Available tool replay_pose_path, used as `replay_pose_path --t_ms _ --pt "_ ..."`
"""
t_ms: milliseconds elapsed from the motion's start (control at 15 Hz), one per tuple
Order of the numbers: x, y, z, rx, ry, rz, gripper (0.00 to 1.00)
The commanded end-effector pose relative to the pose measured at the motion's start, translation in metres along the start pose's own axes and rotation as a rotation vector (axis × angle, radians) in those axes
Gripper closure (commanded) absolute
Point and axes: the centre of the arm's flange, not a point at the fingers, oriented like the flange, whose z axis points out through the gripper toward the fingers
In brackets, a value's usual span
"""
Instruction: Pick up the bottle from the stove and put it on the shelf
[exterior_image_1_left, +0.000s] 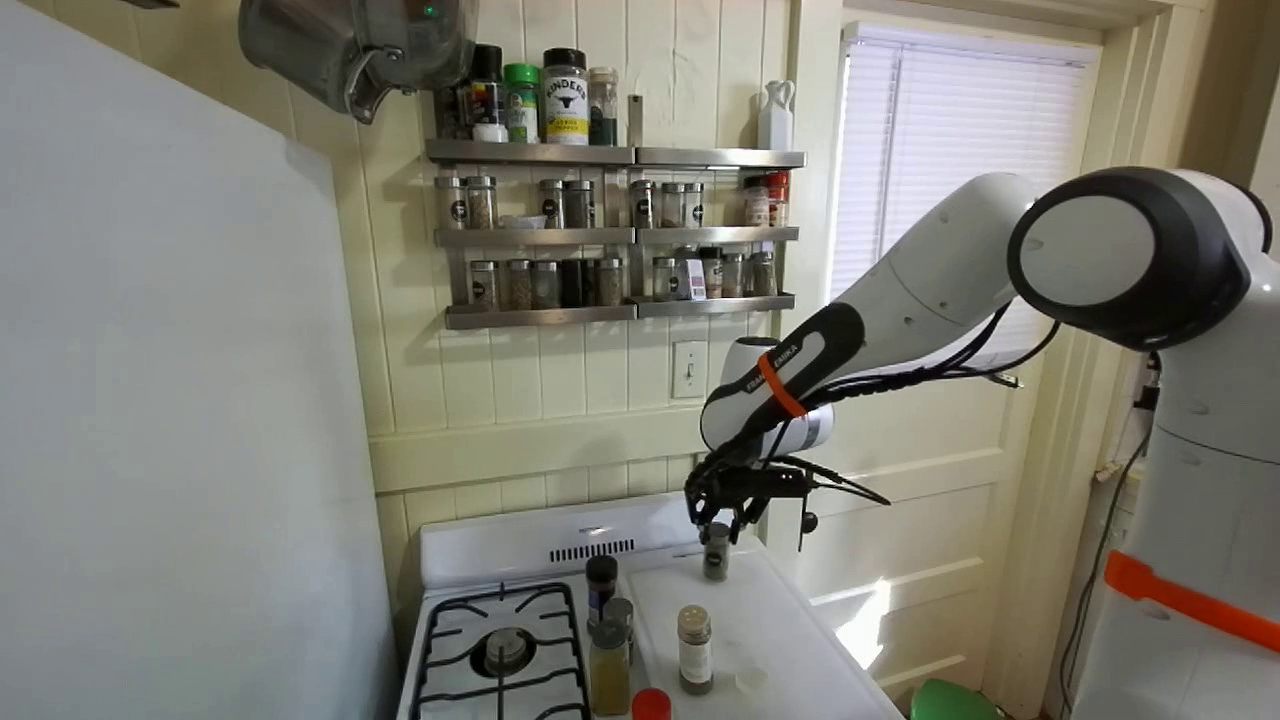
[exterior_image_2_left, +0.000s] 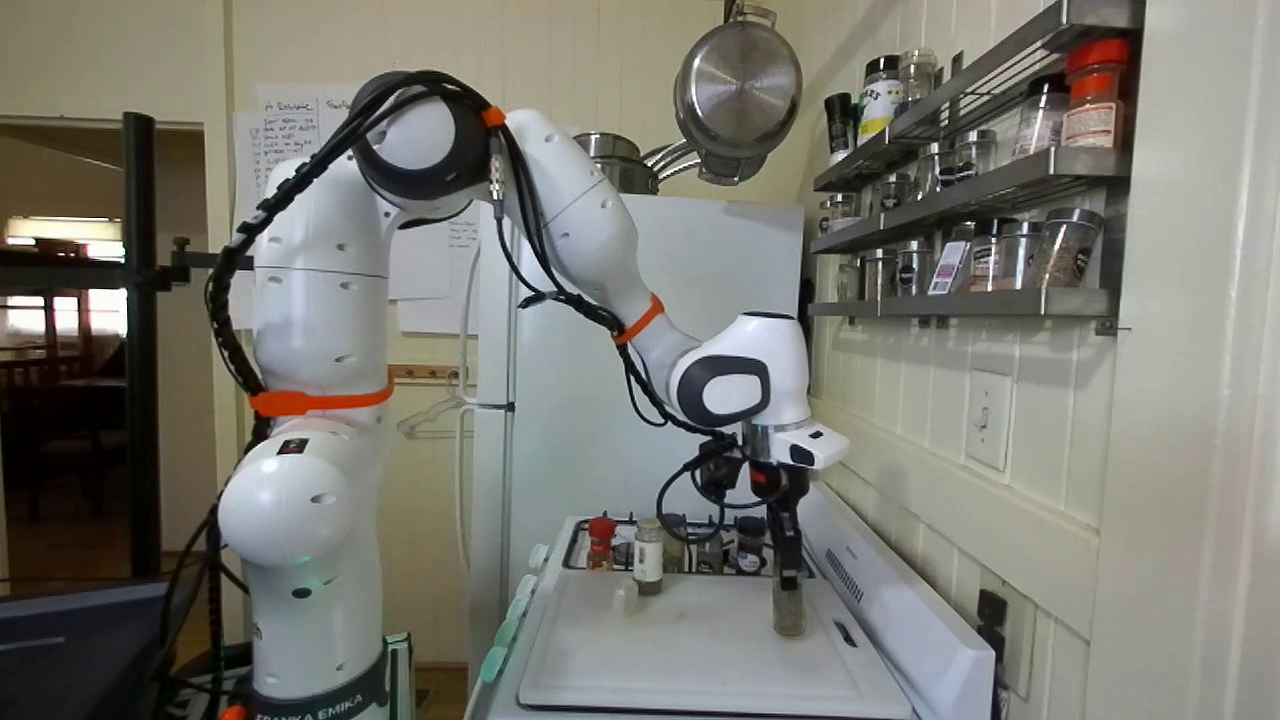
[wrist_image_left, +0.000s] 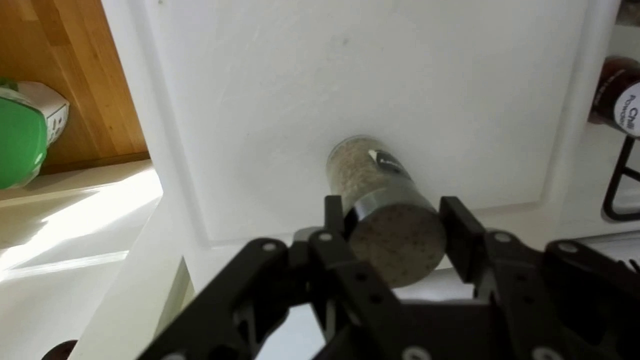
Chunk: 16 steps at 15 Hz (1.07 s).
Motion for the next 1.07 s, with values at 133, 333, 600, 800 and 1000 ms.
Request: replay_pose_path --t_ms 133,333,600,800,1000 --pt "0.008 -0.007 0.012 0.023 0.019 -0.006 0.23" --pt "0.009 -0.011 0.012 0.030 0.014 -0.009 0.14" --pt "0.007 -0.016 0.006 0.036 0.020 -0.009 0.00" --pt "-0.016 -0.027 -0.001 0.027 0.017 -0.044 0.00" --pt "-0.042 -0.037 0.002 0.003 0.017 -0.081 0.00"
